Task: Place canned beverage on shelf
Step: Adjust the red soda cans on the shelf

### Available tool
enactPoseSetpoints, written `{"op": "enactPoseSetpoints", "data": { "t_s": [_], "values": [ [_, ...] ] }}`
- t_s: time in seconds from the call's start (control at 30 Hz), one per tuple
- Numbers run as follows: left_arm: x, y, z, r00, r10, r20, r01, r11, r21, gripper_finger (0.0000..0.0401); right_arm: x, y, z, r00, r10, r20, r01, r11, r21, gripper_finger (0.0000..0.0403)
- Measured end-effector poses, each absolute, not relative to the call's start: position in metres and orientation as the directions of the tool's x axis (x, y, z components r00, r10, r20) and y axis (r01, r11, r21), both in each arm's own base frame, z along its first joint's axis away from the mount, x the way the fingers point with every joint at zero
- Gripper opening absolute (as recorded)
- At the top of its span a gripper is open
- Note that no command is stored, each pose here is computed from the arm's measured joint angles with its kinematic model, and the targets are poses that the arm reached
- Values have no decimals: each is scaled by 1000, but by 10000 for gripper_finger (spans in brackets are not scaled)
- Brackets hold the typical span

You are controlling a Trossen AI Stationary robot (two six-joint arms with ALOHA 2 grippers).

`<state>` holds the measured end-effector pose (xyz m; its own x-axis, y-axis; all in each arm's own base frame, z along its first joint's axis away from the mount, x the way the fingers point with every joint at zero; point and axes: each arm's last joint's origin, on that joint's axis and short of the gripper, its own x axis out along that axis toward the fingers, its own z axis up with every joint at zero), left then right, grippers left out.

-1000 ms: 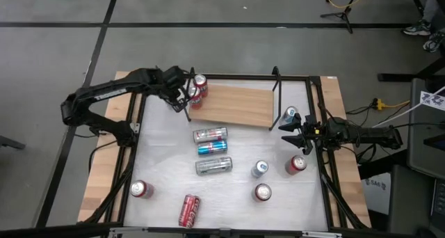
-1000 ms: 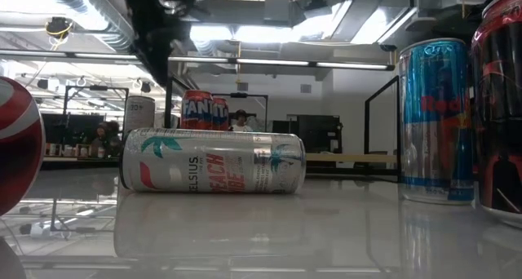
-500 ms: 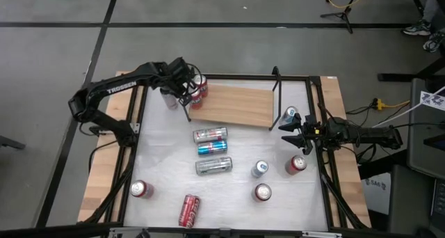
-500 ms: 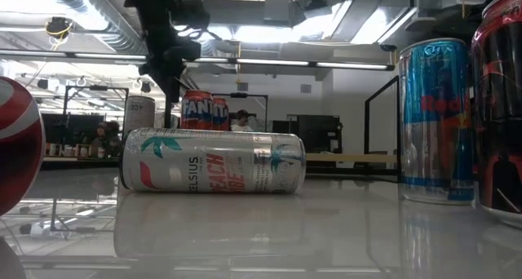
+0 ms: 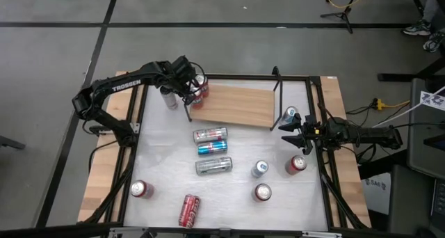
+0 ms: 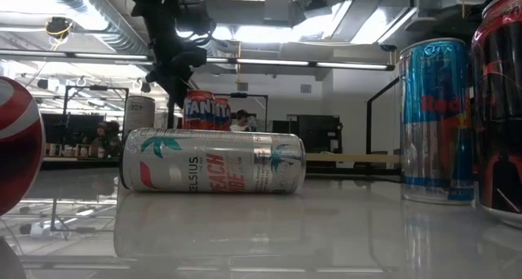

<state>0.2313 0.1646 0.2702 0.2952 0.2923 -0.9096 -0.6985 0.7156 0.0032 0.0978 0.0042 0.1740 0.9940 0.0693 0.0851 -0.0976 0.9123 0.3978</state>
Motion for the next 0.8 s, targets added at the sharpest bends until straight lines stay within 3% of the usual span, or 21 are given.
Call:
{"op": "enactPoseSetpoints", "data": {
  "t_s": [0.37, 0.8],
  "values": [
    [232, 164, 270, 319, 262, -911, -692, 721, -36, 11, 98, 4, 174, 994, 69, 85, -98, 912, 398, 239],
    [216, 181, 269, 359, 175, -917, -764, 619, -181, 11, 98, 4, 174, 994, 69, 85, -98, 912, 398, 239]
  ]
}}
